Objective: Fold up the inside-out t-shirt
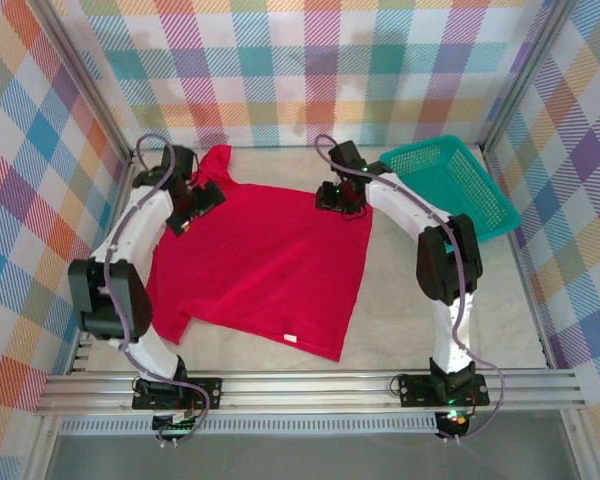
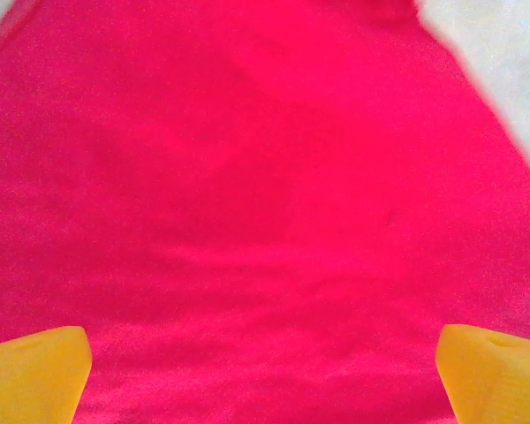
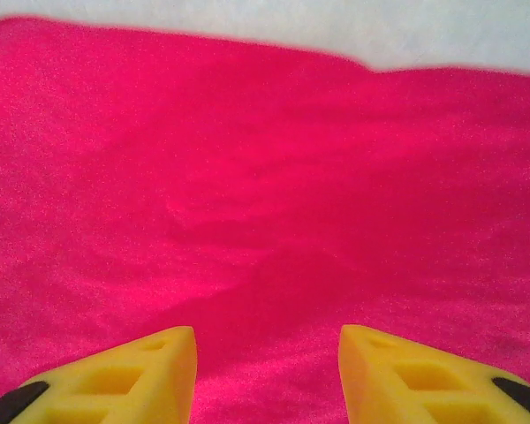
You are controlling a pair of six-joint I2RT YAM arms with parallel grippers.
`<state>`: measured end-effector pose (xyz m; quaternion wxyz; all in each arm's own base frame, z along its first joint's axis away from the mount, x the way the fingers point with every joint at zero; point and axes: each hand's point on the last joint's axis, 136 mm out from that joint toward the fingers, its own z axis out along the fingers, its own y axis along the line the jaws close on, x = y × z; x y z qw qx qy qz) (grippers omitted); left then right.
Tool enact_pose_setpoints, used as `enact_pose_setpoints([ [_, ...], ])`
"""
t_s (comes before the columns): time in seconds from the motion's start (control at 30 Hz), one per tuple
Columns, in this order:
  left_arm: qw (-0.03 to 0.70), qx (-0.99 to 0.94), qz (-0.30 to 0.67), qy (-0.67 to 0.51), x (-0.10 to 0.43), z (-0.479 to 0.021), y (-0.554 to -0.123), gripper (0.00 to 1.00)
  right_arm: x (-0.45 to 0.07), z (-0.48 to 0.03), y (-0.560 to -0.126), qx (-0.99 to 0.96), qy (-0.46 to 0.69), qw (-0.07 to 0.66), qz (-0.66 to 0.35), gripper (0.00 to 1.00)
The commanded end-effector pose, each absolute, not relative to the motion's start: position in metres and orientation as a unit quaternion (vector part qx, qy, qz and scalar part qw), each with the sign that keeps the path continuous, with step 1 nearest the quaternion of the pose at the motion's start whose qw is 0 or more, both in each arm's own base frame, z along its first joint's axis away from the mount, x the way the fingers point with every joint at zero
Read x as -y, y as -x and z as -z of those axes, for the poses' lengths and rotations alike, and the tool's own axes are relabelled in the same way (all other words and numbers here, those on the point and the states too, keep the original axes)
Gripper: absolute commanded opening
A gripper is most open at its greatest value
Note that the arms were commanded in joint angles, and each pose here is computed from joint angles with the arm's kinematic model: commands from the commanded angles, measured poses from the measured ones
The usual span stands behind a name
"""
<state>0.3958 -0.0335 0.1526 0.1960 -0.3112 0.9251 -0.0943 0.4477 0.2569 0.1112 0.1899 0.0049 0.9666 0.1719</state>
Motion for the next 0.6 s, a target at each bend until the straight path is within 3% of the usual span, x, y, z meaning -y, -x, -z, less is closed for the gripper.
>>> enact_pose_setpoints([
  [0.0, 0.166, -0.926, 0.085, 0.328, 0.030, -0.096, -0.387, 1.00, -0.260, -0.074, -0.445, -0.972, -0.010, 0.147, -0.184, 0.47],
  [0.23, 0.078, -0.938, 0.038, 0.335, 0.027, -0.024, -0.397, 1.00, -0.224, -0.020, -0.409, -0.986, -0.049, 0.085, -0.135, 0.44],
  [0.43, 0.076, -0.948, 0.025, 0.308, 0.047, -0.011, -0.461, 0.98, -0.196, 0.012, -0.330, -0.986, -0.107, 0.043, -0.117, 0.43],
  [0.57, 0.092, -0.966, 0.031, 0.241, 0.080, -0.018, -0.509, 0.98, -0.209, 0.009, -0.275, -0.985, -0.111, 0.047, -0.120, 0.42],
])
